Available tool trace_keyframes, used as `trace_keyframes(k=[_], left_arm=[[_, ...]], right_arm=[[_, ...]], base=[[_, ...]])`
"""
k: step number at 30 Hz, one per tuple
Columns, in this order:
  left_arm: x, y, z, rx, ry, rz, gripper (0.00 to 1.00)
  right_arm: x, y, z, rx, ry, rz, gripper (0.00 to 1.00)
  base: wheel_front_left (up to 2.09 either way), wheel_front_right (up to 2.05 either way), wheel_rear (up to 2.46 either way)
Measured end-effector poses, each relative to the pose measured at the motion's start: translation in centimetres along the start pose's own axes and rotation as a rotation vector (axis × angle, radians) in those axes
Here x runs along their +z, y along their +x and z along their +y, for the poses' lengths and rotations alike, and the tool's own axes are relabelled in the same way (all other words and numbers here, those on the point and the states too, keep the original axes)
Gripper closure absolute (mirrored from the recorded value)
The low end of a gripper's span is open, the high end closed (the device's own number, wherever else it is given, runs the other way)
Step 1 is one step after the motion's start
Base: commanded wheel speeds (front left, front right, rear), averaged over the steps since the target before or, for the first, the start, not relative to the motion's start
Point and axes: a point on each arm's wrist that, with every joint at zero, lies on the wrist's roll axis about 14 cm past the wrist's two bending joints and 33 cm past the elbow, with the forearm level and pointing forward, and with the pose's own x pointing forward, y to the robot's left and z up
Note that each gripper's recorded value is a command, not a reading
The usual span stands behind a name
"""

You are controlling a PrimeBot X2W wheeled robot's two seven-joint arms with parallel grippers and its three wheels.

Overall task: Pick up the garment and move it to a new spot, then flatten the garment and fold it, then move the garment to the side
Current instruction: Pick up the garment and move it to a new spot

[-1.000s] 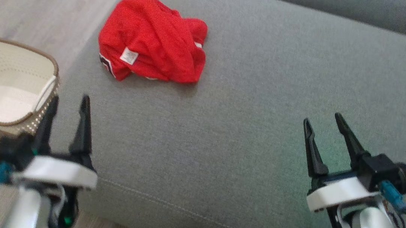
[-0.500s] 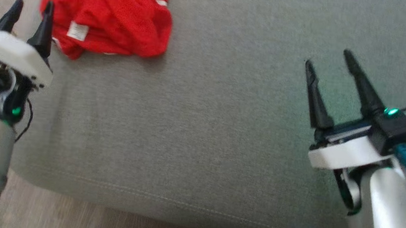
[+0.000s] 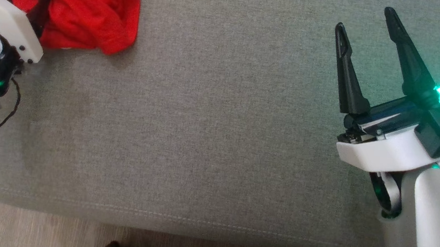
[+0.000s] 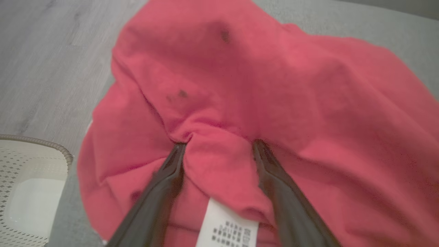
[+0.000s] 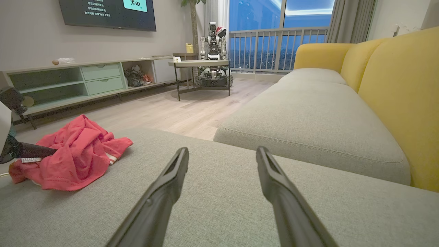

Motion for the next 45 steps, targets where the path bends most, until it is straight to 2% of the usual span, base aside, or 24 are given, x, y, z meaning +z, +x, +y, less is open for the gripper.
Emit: trace_keyframes(k=[2, 3, 4, 5, 12, 16, 30, 34, 39, 45], left_arm=[[-0.4, 0.3, -0.2, -0.003, 0.017, 0.022, 0.00], [-0.5, 0.3, -0.3, -0.006, 0.023, 0.026, 0.31], [-0.3, 0.3, -0.4, -0.009, 0.014, 0.025, 0.83], [-0.3, 0.3, -0.5, -0.013, 0.005, 0.024, 1.00], [1.3, -0.9, -1.0, -0.034, 0.018, -0.081, 1.00], [4.0, -2.5, -1.9, -0.067, 0.008, -0.219, 1.00], [13.6, -13.0, -5.1, -0.203, -0.064, -0.711, 1.00], [16.0, -16.3, -7.6, -0.266, -0.065, -0.832, 1.00], [16.9, -19.1, -11.2, -0.356, -0.069, -0.914, 1.00], [17.6, -21.3, -18.5, -0.553, -0.076, -0.949, 1.00]], right_arm=[[-0.1, 0.0, -0.1, -0.003, -0.001, 0.001, 0.00], [0.0, 0.0, -0.1, -0.003, -0.001, 0.000, 0.00], [0.1, 0.0, -0.2, -0.004, -0.002, -0.002, 0.00], [0.1, 0.0, -0.2, -0.005, -0.002, -0.004, 0.00], [1.2, 0.1, 0.0, -0.003, -0.012, -0.021, 0.00], [2.0, -0.1, 0.4, 0.003, -0.016, -0.028, 0.00], [7.8, -2.9, 1.1, -0.017, -0.019, -0.126, 0.00], [9.3, -3.6, 0.7, -0.034, -0.038, -0.151, 0.00], [10.7, -4.6, -0.1, -0.061, -0.043, -0.184, 0.00], [11.6, -6.0, -1.8, -0.115, -0.056, -0.203, 0.00]], base=[[0.00, 0.00, 0.00], [0.00, 0.00, 0.00], [0.00, 0.00, 0.00], [0.00, 0.00, 0.00], [0.00, 0.00, 0.00], [0.00, 0.00, 0.00], [0.00, 0.00, 0.00], [0.00, 0.00, 0.00], [0.00, 0.00, 0.00], [0.00, 0.00, 0.00]])
